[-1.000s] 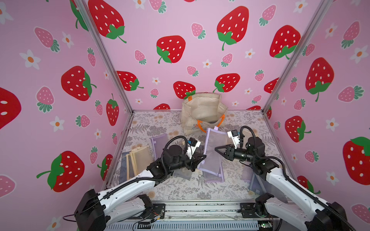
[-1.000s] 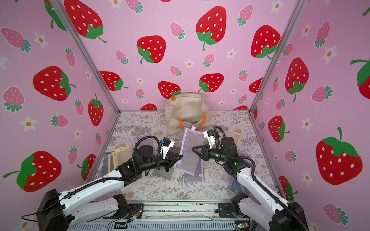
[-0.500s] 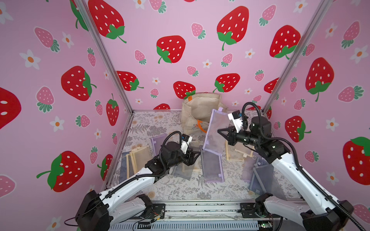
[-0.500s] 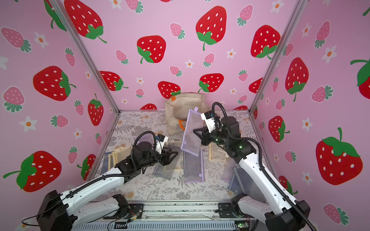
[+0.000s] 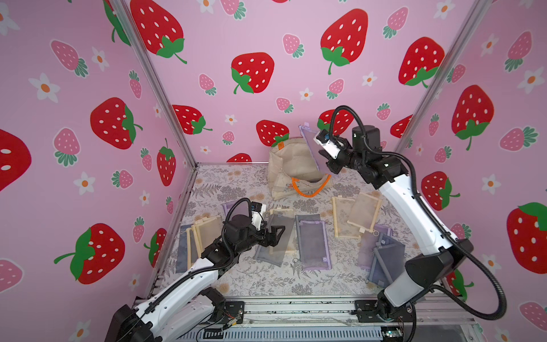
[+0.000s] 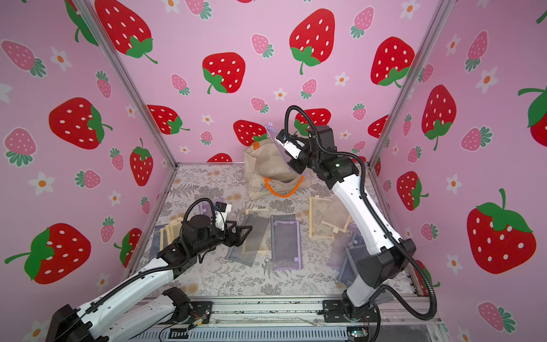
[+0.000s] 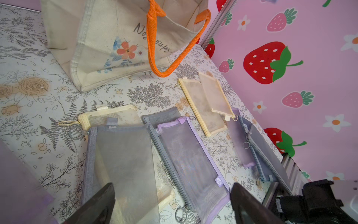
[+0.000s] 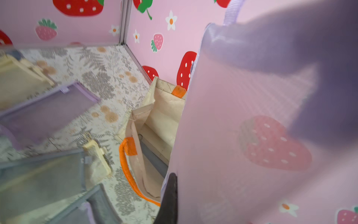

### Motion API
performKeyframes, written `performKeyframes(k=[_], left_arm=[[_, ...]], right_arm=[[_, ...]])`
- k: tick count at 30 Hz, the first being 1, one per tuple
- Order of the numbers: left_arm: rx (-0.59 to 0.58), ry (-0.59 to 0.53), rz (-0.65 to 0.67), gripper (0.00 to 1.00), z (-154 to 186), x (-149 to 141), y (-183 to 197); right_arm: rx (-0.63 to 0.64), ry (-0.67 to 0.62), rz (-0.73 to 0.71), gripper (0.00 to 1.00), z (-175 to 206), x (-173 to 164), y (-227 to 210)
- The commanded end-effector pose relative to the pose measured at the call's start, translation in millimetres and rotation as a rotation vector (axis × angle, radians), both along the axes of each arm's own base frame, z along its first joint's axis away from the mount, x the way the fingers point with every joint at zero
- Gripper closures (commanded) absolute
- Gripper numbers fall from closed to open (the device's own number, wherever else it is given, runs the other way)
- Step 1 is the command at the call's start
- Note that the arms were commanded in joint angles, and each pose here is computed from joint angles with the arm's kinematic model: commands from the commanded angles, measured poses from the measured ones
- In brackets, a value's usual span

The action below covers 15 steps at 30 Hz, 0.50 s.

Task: Put the pencil pouch into the canvas bag
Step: Place the pencil pouch in the canvas bag.

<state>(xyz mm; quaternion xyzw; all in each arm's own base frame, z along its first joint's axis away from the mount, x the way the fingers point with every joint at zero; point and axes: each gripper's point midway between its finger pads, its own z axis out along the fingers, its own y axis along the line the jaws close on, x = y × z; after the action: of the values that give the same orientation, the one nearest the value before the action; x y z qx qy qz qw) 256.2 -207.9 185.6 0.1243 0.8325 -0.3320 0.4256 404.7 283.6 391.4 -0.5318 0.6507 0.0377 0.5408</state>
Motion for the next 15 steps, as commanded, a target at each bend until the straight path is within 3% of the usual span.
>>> performKeyframes(k=[1, 15], left_arm=[[-0.034, -0.012, -0.017, 0.06, 3.4, -2.3, -1.7], [-0.033, -0.044, 0.007, 0.09, 9.5, -1.2, 5.8]], right_arm=[[-0.202, -0.167, 0.117, 1.00, -6.1, 12.7, 6.3], [-0.511, -0.147, 0.181, 1.00, -104.6, 72.1, 21.7]])
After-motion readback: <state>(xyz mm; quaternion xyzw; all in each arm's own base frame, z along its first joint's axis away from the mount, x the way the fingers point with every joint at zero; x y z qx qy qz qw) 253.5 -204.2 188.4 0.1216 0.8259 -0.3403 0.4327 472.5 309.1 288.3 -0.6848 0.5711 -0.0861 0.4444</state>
